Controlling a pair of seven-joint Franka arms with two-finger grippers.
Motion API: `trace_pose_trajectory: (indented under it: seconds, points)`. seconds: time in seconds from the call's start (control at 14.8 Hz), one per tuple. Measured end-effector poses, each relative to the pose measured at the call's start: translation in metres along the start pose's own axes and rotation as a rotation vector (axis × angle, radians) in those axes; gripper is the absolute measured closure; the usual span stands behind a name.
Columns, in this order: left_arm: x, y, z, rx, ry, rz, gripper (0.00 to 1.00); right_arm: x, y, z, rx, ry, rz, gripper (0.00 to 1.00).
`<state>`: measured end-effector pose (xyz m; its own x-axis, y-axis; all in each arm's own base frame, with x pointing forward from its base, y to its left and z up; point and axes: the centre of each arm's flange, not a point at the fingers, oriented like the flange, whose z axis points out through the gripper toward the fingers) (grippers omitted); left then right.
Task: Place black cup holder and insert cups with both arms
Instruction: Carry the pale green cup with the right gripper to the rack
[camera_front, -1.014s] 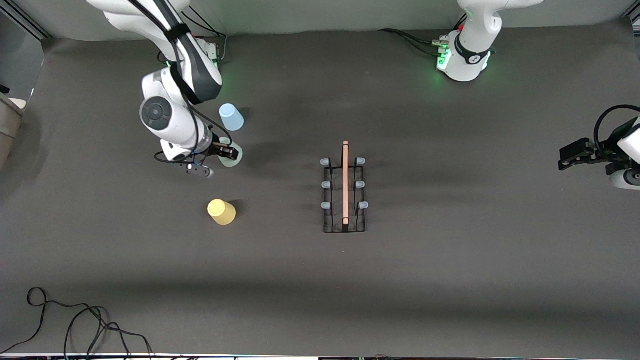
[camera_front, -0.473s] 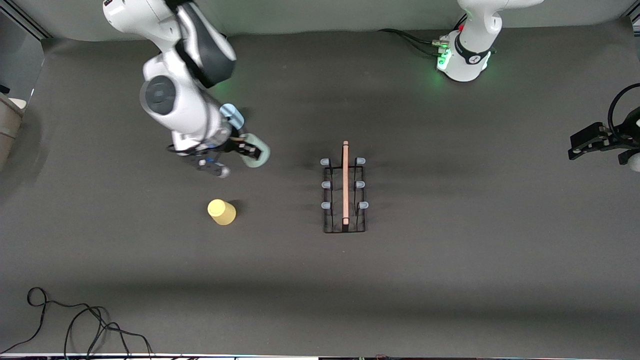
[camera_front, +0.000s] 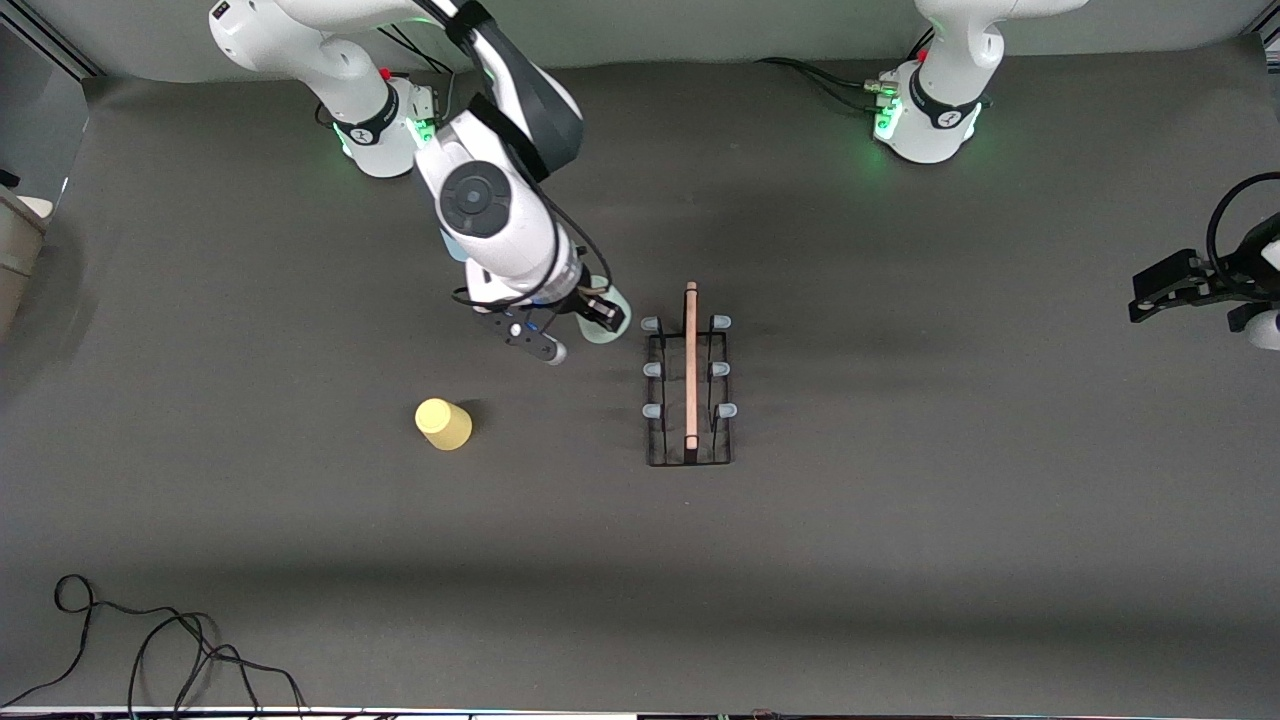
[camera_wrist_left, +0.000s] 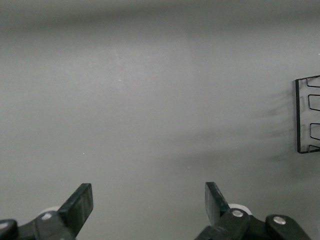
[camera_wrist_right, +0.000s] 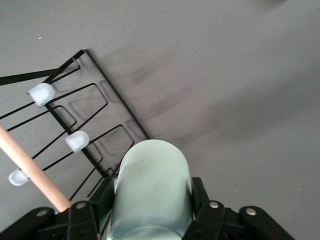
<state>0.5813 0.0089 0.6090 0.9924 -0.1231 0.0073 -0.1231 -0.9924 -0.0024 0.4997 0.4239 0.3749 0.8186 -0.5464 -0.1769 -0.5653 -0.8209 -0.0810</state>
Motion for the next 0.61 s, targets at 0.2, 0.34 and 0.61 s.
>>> trace_pose_trajectory:
  seconds: [0.2,0.34,0.61]
  points:
    - [0.001,0.010,0.001,-0.001,-0.003,0.003,0.00,-0.006,-0.017,0.002,0.019,0.007,0.028,0.33]
    - [0.002,0.012,0.003,-0.002,-0.007,0.004,0.00,-0.011,-0.024,0.010,0.034,0.015,0.033,0.33]
    - [0.001,0.012,0.005,-0.003,-0.019,0.002,0.00,-0.017,-0.032,0.033,0.044,0.025,0.036,0.33]
